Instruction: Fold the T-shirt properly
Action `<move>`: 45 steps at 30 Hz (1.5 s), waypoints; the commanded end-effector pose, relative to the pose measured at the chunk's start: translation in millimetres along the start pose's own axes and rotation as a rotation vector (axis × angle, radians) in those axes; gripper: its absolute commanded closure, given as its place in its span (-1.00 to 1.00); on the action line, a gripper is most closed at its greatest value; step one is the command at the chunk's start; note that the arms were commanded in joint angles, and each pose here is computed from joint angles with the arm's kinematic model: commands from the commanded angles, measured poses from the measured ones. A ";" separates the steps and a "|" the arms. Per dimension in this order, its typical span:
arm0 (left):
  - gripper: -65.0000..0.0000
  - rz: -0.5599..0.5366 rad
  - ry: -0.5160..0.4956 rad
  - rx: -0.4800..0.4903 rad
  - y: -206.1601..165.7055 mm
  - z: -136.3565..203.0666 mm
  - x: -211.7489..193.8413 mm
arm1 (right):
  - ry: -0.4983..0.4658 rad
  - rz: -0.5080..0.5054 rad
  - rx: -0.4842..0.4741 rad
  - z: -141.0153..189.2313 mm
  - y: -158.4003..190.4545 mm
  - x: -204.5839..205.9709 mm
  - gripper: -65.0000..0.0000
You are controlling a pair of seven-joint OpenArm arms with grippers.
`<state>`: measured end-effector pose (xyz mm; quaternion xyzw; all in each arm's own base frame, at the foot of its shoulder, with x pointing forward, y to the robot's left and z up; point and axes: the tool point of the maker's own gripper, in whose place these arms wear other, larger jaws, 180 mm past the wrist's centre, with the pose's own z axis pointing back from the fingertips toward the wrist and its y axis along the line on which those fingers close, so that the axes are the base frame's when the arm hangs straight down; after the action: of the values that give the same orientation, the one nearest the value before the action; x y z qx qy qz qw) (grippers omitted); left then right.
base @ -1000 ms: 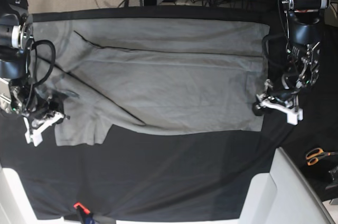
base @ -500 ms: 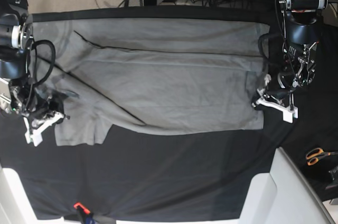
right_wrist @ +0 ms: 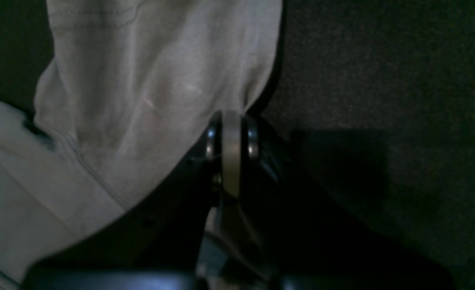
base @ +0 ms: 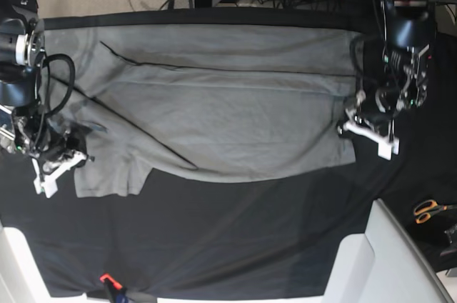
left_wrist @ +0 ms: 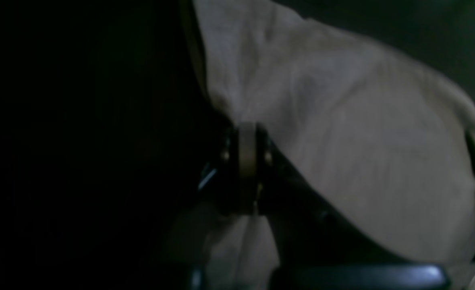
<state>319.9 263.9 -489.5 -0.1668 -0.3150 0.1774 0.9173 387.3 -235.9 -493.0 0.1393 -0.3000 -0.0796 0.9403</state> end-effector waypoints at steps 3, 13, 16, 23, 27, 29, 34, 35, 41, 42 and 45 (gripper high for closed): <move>1.00 -0.027 0.039 0.072 18.0 10.8 -8.5 | -0.030 0.014 -0.004 4.2 -3.0 17.1 0.98; 1.00 -0.051 0.054 0.120 17.6 27.3 -18.2 | -0.030 0.014 -0.004 4.2 -3.0 17.1 0.98; 1.00 -0.054 0.058 0.116 15.2 27.2 -16.4 | -0.030 0.014 -0.004 4.2 -3.0 17.1 0.98; 0.02 -0.068 0.042 0.104 8.8 28.0 -9.3 | -0.030 0.014 -0.004 4.2 -3.0 17.1 0.98; -0.01 -0.050 -0.020 0.130 23.6 45.8 8.5 | -0.030 0.015 -0.004 4.2 -2.9 17.0 0.98; -0.01 -0.018 -0.073 0.147 33.3 56.6 23.4 | -0.030 0.015 -0.004 4.2 -2.9 17.0 0.98; -0.01 -0.001 -0.150 0.161 39.2 67.2 53.6 | -0.030 0.015 -0.004 4.2 -2.9 17.0 0.98; -0.01 -0.004 -0.163 0.151 34.2 65.6 61.8 | -0.030 0.015 -0.004 4.2 -2.9 17.0 0.98; -0.01 0.076 -0.150 0.158 40.9 47.2 72.1 | -0.031 0.015 -0.004 3.8 -2.1 17.7 0.98; -0.01 0.090 -0.141 0.168 45.2 43.9 71.0 | -0.031 0.015 -0.004 3.8 -2.1 17.7 0.98; -0.01 0.039 -0.091 0.199 44.5 30.7 68.2 | -0.031 0.015 -0.005 4.2 -2.9 17.9 0.98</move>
<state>318.8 331.9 -472.3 -0.0685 -0.2970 0.2373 0.9224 386.9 -235.8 -493.4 0.1396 -0.3013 -0.0806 0.9398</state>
